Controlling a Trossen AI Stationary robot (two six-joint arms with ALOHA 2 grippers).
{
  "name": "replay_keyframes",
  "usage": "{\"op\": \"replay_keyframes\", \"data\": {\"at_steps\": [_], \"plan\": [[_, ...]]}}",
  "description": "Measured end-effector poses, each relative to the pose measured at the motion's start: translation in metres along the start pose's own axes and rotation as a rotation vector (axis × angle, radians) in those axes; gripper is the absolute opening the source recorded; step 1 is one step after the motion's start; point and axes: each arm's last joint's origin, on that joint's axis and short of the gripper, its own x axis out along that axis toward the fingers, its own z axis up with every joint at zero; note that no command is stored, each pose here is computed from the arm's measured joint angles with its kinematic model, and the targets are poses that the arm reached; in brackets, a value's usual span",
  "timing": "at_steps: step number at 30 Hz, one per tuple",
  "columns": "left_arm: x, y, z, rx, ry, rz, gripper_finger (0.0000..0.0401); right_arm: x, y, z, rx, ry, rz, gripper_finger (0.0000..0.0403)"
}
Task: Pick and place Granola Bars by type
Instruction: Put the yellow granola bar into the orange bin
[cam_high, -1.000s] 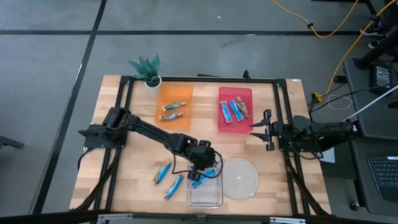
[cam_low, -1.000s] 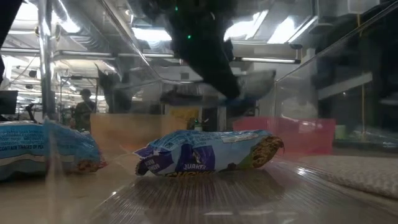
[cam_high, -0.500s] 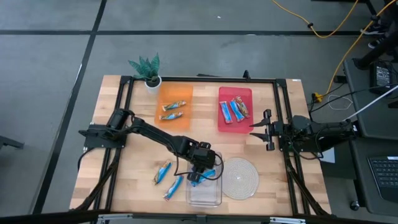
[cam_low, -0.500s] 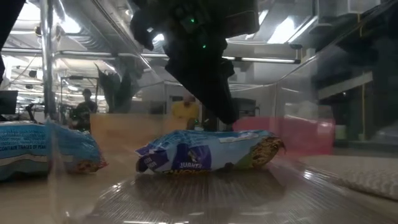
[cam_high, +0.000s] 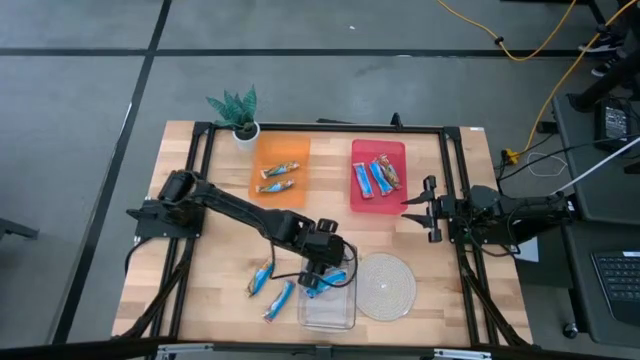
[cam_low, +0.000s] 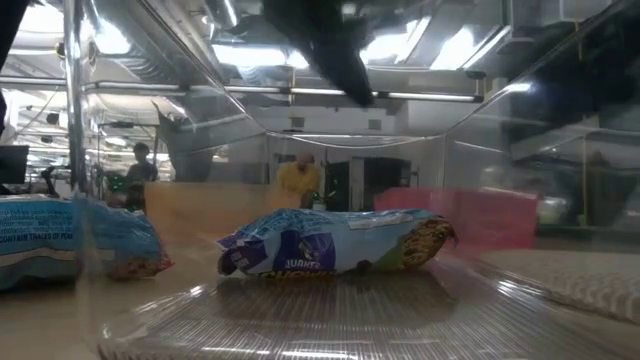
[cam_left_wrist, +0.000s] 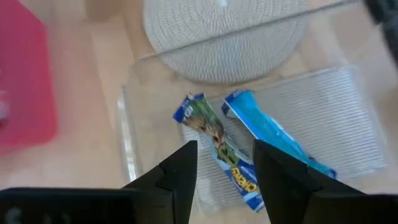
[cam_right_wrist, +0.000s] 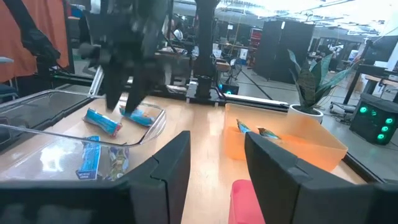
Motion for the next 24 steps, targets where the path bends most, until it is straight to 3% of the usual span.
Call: {"op": "replay_keyframes", "data": {"at_steps": [9,18,24], "plan": [[-0.090,-0.012,0.010,0.000,-0.117,0.105,0.0148,0.000,0.001,0.000,0.000,0.000,0.017,0.0155],[-0.176,-0.023,-0.014,-0.091,-0.201,0.178,0.0148,0.000,0.001,0.000,0.000,0.000,0.017,0.0155],[-0.202,-0.032,-0.031,-0.132,-0.186,0.188,0.0148,0.000,0.001,0.000,0.000,0.001,0.017,0.0155]]}}
